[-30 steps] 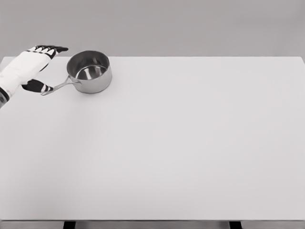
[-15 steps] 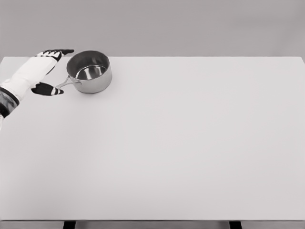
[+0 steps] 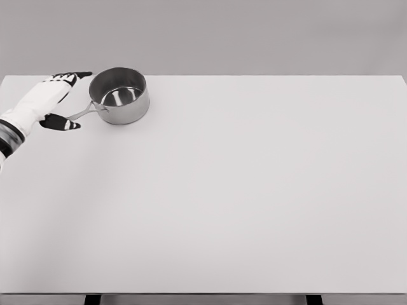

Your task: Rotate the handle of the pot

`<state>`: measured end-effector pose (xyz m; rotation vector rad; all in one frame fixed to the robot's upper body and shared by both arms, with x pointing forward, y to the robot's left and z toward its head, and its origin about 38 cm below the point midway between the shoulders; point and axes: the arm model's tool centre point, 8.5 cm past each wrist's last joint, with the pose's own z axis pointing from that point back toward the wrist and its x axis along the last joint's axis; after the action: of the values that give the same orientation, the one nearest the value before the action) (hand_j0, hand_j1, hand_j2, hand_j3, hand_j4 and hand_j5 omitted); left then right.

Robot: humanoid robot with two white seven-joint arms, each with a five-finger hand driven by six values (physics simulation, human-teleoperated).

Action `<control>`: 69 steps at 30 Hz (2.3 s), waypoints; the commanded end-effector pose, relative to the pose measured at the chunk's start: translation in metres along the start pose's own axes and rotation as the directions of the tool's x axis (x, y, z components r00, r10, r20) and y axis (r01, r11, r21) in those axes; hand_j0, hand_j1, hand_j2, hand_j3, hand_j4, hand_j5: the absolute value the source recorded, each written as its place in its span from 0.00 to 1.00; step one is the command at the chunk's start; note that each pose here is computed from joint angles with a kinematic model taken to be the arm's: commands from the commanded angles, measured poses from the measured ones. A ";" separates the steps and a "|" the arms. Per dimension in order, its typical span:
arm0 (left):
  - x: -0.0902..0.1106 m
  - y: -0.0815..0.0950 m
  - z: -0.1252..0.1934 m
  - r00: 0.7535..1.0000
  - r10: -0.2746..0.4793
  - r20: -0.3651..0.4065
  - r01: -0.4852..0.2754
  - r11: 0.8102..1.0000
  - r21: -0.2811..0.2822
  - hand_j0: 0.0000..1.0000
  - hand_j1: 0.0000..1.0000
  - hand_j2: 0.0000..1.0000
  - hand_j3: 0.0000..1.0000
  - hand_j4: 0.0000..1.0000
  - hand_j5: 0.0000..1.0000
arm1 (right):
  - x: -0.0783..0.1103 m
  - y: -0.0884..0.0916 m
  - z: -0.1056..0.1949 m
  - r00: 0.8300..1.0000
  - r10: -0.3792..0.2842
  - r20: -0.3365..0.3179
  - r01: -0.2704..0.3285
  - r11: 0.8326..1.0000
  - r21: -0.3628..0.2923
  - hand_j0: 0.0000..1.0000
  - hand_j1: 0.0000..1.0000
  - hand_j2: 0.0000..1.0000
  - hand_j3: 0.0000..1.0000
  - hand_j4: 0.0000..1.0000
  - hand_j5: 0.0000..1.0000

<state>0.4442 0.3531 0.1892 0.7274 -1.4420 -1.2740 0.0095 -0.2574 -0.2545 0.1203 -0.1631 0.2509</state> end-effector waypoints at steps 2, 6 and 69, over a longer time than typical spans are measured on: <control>-0.006 -0.002 0.000 1.000 0.004 -0.014 -0.004 1.000 -0.003 1.00 1.00 1.00 1.00 1.00 1.00 | 0.000 0.000 0.000 1.000 0.000 0.000 0.000 1.000 0.000 1.00 1.00 1.00 1.00 1.00 1.00; -0.005 -0.003 -0.001 1.000 0.006 -0.013 -0.006 1.000 -0.004 1.00 1.00 1.00 1.00 1.00 1.00 | 0.000 0.000 0.000 1.000 0.000 0.000 0.000 1.000 0.000 1.00 1.00 1.00 1.00 1.00 1.00; -0.045 0.016 -0.009 0.994 0.009 -0.106 -0.005 1.000 0.030 1.00 1.00 1.00 1.00 1.00 1.00 | 0.000 0.000 0.000 1.000 0.000 0.000 0.000 1.000 0.002 1.00 1.00 1.00 1.00 1.00 1.00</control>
<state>0.4680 0.3940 0.1901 0.7963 -1.3802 -1.1964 0.0095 -0.2574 -0.2545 0.1204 -0.1631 0.2510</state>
